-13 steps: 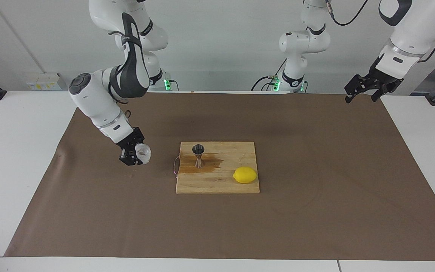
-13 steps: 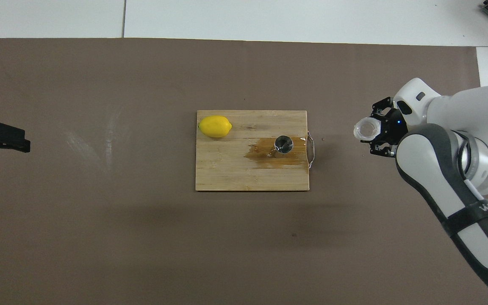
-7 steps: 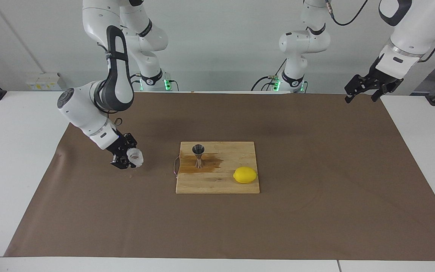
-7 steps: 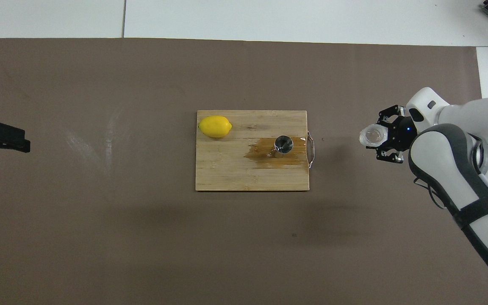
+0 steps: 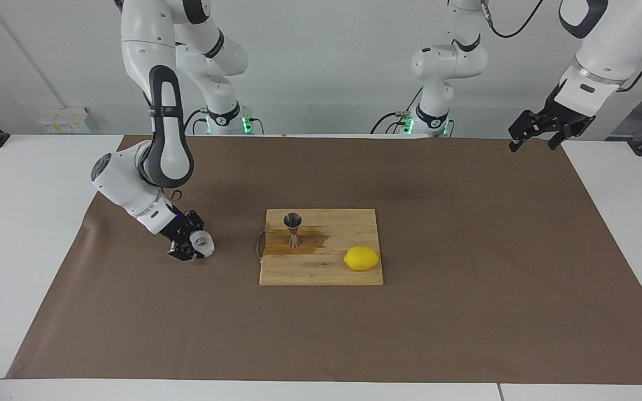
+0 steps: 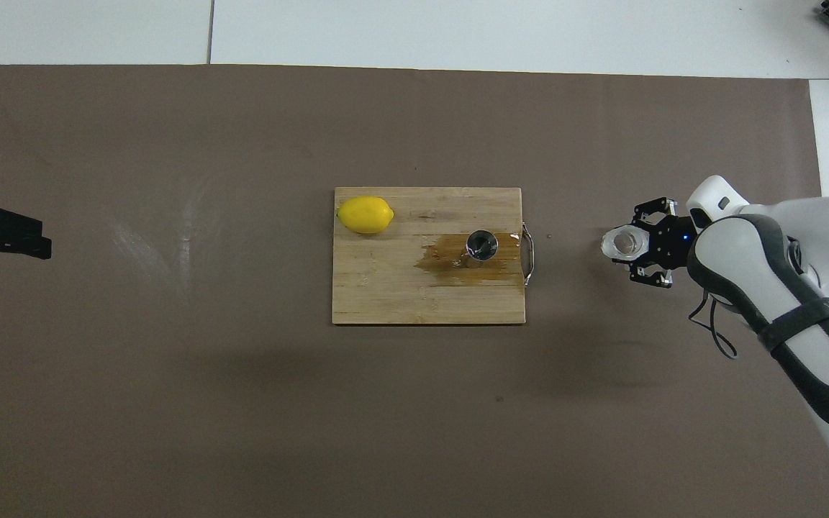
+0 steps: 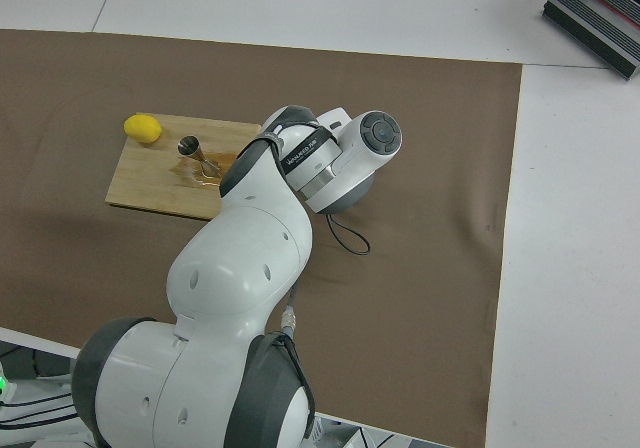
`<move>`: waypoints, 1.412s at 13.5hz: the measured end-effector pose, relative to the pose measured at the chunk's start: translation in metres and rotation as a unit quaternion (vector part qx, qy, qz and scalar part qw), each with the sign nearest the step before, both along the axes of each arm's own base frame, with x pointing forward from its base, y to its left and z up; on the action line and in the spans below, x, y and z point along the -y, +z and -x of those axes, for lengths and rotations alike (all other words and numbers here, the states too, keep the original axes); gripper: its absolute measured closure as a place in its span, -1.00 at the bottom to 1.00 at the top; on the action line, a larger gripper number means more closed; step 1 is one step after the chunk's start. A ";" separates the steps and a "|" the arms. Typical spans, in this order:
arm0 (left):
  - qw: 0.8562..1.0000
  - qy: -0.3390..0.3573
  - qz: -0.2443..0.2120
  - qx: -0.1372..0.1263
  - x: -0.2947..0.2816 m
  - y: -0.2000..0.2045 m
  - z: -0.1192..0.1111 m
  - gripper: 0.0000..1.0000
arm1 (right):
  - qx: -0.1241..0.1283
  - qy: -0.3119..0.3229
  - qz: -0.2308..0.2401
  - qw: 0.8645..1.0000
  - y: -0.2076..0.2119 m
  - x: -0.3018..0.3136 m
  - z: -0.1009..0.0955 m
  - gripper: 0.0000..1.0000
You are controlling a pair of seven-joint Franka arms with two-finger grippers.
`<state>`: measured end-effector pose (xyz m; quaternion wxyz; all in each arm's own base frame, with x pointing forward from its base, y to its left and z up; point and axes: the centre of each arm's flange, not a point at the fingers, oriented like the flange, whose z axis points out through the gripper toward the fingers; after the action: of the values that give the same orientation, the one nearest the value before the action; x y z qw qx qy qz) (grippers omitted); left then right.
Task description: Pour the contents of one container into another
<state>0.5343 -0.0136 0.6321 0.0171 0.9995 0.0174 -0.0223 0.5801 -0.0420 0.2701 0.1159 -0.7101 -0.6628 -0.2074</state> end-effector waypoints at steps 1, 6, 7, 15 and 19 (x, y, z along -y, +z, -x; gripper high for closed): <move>1.000 0.000 0.000 0.000 0.000 0.000 0.000 -1.00 | 0.001 0.000 0.000 1.000 0.001 0.000 0.000 -0.14; 1.000 0.000 0.000 0.000 0.000 0.000 0.000 -1.00 | 0.006 -0.020 -0.009 1.000 0.033 -0.016 -0.007 -1.00; 1.000 0.000 0.000 0.000 0.000 0.000 0.000 -1.00 | -0.004 -0.030 -0.013 0.999 0.045 -0.023 -0.006 -1.00; 1.000 0.000 0.000 0.000 0.000 0.000 0.000 -1.00 | -0.134 -0.223 0.068 0.963 0.105 -0.065 0.010 -1.00; 1.000 0.000 0.000 0.000 0.000 0.000 0.000 -1.00 | -0.209 -0.365 0.111 0.900 0.097 -0.062 0.020 -1.00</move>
<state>0.5343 -0.0136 0.6321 0.0171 0.9994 0.0174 -0.0225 0.5606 0.0202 0.3676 0.0887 -0.9375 -0.3365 -0.0069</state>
